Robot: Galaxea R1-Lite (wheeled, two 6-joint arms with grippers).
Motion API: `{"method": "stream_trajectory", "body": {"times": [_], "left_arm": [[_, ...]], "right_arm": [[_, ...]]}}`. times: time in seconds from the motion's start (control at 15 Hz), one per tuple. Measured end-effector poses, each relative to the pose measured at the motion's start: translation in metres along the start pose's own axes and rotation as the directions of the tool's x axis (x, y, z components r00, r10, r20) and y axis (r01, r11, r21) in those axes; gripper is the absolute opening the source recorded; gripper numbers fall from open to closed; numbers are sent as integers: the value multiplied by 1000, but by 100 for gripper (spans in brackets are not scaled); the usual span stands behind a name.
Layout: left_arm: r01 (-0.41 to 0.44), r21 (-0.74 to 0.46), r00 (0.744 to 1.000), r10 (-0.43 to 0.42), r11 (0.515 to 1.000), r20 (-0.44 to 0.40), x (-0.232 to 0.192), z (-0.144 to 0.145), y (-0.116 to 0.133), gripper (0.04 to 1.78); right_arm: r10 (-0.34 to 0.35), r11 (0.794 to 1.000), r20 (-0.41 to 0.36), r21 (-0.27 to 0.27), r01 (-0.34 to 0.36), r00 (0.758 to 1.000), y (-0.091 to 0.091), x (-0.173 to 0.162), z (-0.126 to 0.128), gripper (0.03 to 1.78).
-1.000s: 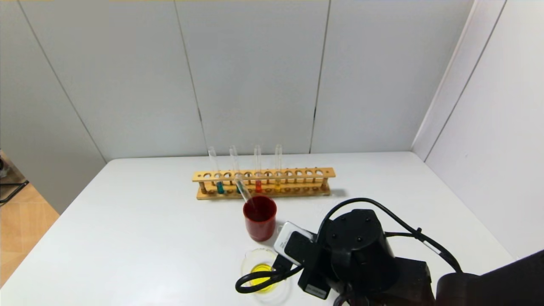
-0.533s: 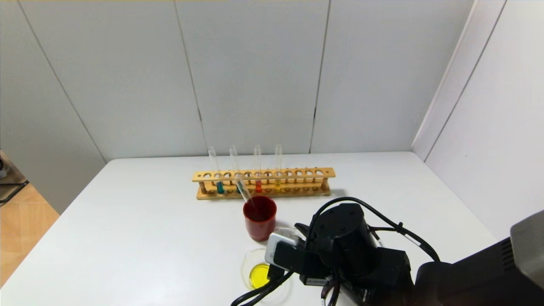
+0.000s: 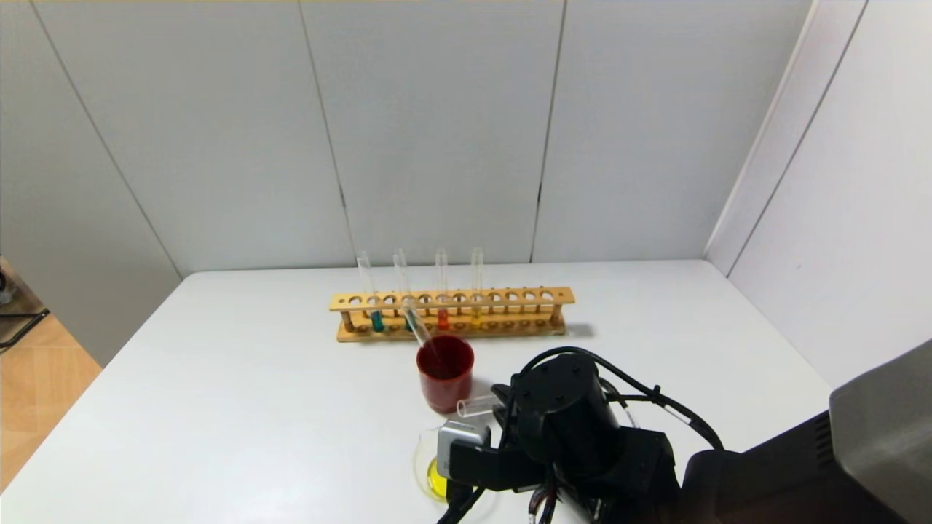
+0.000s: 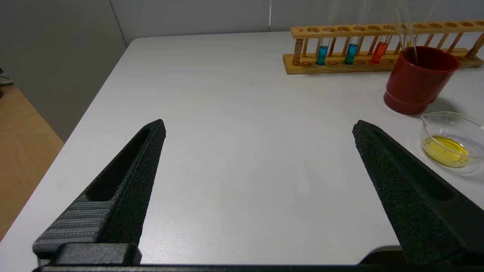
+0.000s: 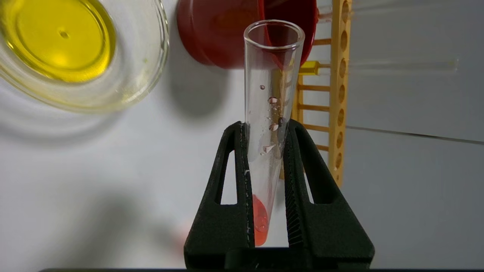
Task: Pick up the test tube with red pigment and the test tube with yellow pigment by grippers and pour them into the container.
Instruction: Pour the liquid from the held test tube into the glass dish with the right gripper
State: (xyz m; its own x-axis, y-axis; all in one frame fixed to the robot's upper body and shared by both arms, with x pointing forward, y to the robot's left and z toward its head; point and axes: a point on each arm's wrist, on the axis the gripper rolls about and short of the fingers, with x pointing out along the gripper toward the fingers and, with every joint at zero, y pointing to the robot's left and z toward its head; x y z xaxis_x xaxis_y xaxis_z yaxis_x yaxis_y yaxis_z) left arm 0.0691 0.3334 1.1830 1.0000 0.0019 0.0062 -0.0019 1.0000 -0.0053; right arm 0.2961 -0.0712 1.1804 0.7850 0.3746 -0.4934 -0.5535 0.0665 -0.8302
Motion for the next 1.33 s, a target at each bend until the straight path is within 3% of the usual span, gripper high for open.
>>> {"method": "stream_trajectory", "body": {"times": [0.47,0.73,1.33], "left_arm": [[0,0,1000,0,1000,0,0,0,0,175],[0,0,1000,0,1000,0,0,0,0,175],[0,0,1000,0,1000,0,0,0,0,175]], "right_arm": [[4,987,-5,-158,-4,1000,3,0,0,32],[8,963,5,-270,-6,1000,6,-2,4,32],[-28,895,-26,-446,14,999,12,-4,15,32]]}}
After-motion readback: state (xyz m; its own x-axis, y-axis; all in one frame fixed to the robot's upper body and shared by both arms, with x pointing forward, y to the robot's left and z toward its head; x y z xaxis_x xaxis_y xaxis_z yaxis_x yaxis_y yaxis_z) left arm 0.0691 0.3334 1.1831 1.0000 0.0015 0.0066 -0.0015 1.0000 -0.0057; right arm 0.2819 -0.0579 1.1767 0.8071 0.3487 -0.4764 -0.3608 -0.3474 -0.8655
